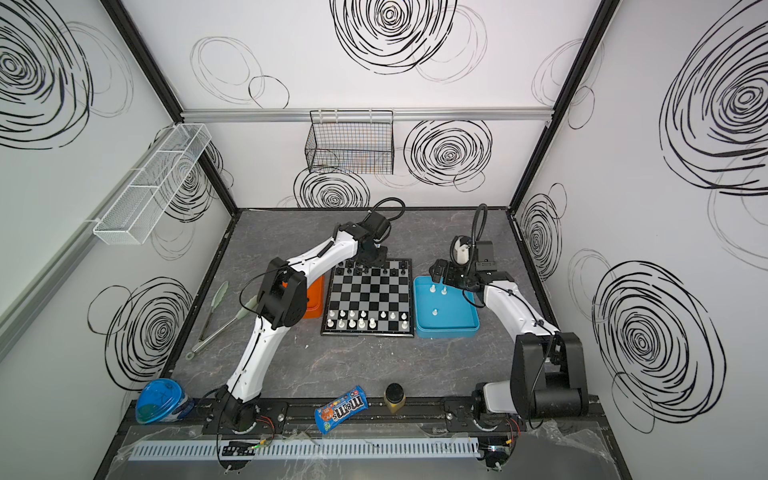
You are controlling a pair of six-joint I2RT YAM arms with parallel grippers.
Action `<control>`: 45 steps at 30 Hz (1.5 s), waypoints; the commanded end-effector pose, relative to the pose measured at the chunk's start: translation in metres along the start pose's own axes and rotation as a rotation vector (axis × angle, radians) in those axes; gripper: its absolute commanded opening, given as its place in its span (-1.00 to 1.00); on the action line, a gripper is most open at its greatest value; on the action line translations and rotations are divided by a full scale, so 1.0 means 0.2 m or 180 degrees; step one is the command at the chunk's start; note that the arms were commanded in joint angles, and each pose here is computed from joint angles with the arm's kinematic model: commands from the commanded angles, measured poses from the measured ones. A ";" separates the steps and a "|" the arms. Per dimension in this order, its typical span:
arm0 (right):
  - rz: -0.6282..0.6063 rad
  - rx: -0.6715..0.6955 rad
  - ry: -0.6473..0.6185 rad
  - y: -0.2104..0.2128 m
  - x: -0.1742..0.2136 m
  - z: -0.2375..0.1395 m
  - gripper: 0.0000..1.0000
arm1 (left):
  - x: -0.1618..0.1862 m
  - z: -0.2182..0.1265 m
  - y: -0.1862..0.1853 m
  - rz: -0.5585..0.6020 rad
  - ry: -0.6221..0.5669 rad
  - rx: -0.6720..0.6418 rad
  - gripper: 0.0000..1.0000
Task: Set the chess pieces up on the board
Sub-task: 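Raise the left gripper and move it back over the orange tray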
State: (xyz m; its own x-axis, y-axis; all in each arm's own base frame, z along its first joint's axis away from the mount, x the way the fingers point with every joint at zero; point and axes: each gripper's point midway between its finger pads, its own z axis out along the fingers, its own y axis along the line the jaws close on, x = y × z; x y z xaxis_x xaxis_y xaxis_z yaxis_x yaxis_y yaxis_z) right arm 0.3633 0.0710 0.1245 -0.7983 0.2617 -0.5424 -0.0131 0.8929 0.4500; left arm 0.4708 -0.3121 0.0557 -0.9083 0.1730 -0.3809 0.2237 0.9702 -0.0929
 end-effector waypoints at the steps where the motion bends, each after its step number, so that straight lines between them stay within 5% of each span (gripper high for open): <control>1: -0.0059 -0.0025 -0.0112 0.01 -0.04 -0.02 1.00 | -0.05 -0.14 -0.02 -0.0024 -0.0140 0.0035 -0.35; 28: -0.0060 0.0099 -0.0127 -0.01 -0.06 -0.04 1.00 | -0.17 -0.44 -0.03 -0.0028 -0.0447 0.0039 -0.22; 33: -0.0056 0.0443 -0.0172 -0.08 -0.12 -0.08 1.00 | -0.20 -0.60 0.00 0.0005 -0.0604 0.0006 0.06; 40: -0.0106 0.0567 -0.0152 -0.08 -0.16 -0.12 1.00 | -0.21 -0.88 0.18 0.0021 -0.0901 -0.0121 0.89; 45: -0.0114 0.0635 -0.0007 -0.10 -0.12 -0.12 0.94 | -0.19 -1.03 0.39 -0.0013 -0.1171 -0.0188 0.92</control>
State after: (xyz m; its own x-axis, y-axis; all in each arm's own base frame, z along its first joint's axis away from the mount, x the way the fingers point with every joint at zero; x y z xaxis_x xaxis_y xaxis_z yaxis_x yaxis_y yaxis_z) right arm 0.3737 0.0444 0.1464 -0.7761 0.2445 -0.5812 0.0594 0.9460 0.3186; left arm 0.4420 -0.2359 0.2403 -0.7635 0.1123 -0.6359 0.2084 0.9749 -0.0780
